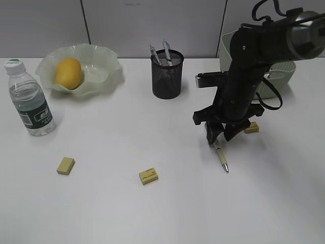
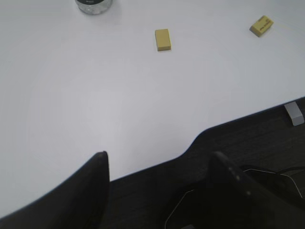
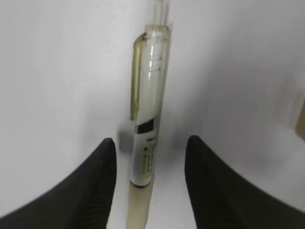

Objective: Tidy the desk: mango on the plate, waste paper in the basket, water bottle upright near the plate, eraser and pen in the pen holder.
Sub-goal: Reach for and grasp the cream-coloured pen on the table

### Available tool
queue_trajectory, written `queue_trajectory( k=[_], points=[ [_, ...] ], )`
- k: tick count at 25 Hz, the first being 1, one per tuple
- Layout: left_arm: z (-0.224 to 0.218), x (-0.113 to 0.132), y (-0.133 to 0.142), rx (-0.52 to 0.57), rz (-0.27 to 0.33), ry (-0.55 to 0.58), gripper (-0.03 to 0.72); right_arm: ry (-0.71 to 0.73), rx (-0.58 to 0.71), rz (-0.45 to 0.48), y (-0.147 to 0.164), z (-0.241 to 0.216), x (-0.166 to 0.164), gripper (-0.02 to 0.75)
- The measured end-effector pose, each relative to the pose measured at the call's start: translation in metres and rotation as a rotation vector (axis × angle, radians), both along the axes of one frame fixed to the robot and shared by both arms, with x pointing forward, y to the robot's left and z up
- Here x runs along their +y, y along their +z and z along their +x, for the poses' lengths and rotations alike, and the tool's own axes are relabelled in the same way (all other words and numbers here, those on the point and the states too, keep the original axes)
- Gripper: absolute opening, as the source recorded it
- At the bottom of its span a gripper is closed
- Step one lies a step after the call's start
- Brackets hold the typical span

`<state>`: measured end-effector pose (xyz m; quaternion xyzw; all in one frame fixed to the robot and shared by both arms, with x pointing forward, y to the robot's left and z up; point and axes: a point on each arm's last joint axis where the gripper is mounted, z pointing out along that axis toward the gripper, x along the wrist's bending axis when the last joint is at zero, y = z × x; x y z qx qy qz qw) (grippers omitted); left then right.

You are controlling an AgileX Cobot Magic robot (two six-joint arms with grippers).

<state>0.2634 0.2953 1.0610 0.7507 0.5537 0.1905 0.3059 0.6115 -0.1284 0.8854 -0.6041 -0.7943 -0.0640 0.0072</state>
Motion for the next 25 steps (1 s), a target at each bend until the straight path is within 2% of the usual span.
queue_trajectory(
  k=[3, 15, 21, 25],
  points=[
    [0.0, 0.0, 0.0, 0.0, 0.0, 0.0, 0.489, -0.006, -0.015, 0.007, 0.0, 0.0, 0.003, 0.352],
    [0.0, 0.0, 0.0, 0.0, 0.0, 0.0, 0.489, -0.03, -0.006, 0.002, -0.007, 0.0, 0.004, 0.333],
    [0.0, 0.0, 0.0, 0.0, 0.0, 0.0, 0.489, -0.03, 0.01, -0.006, -0.012, 0.001, 0.004, 0.23],
    [0.0, 0.0, 0.0, 0.0, 0.0, 0.0, 0.489, -0.026, 0.016, -0.011, -0.013, 0.001, 0.005, 0.211]
  ],
)
